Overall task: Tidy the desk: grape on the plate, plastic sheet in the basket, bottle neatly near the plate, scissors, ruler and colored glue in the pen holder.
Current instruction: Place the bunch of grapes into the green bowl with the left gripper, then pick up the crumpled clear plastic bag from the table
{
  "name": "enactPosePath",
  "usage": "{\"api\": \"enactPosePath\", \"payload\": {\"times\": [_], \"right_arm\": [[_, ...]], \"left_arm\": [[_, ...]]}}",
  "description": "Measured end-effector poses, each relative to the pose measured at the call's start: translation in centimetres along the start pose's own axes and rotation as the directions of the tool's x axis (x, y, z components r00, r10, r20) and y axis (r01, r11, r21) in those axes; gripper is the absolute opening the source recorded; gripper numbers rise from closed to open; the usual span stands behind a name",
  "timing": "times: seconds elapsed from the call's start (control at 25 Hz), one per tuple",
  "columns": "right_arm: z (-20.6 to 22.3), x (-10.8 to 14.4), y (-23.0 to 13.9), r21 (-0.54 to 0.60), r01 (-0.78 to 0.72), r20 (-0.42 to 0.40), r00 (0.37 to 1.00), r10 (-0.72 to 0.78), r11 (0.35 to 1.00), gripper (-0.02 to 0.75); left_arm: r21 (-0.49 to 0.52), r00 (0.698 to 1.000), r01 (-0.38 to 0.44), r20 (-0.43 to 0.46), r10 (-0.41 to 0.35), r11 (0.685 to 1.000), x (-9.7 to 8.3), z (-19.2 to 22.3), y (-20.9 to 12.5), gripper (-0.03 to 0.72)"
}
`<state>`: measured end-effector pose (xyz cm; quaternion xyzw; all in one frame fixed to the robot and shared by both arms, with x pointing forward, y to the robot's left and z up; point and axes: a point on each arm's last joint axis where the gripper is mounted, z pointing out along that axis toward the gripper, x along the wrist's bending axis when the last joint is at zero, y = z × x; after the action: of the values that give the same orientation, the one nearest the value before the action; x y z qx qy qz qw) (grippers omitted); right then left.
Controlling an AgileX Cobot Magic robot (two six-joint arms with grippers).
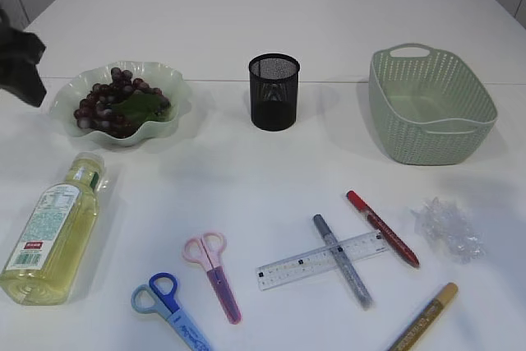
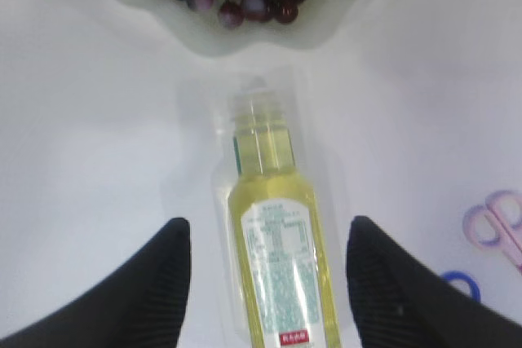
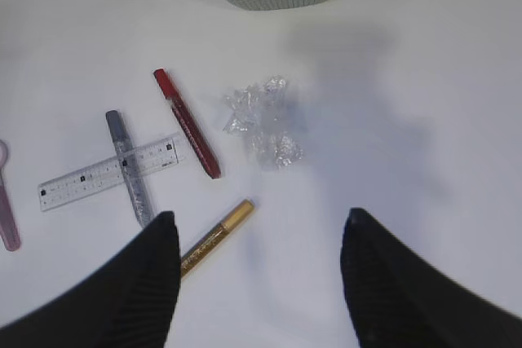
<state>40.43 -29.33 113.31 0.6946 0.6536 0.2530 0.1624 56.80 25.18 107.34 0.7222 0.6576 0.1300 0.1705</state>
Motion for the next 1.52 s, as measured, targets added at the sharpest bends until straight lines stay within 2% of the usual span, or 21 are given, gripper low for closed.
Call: {"api": "enactPosePath", "payload": {"times": [0.28, 0.6, 0.88, 1.52], "right_arm": [[3.3, 1.2, 1.1, 0.125, 0.067, -0.028, 0.998, -0.064, 0.99, 0.49], [10.2, 1.3, 2.4, 0.284, 0.174, -0.047, 0.985, -0.168, 0.943, 0.493], [16.2, 1.2, 2.4, 0.378, 0.363, -0.136, 0.932, -0.337, 0.851, 0.604], [22.9, 0.6, 2.4, 0.334, 0.55, -0.193, 0.835, -0.516, 0.765, 0.619]], "left_arm": [[0.019, 1.0, 0.004, 0.005, -0.004, 1.0, 0.2, -2.6, -5.4, 0.435], [-0.071, 1.0, 0.003, 0.011, -0.002, 0.997, 0.4, -6.9, -9.6, 0.435], [-0.079, 1.0, 0.001, 0.013, 0.0, 0.997, 0.4, -8.1, -10.5, 0.435], [-0.072, 1.0, 0.003, 0.017, -0.002, 0.997, 0.4, -8.0, -10.7, 0.435]]}}
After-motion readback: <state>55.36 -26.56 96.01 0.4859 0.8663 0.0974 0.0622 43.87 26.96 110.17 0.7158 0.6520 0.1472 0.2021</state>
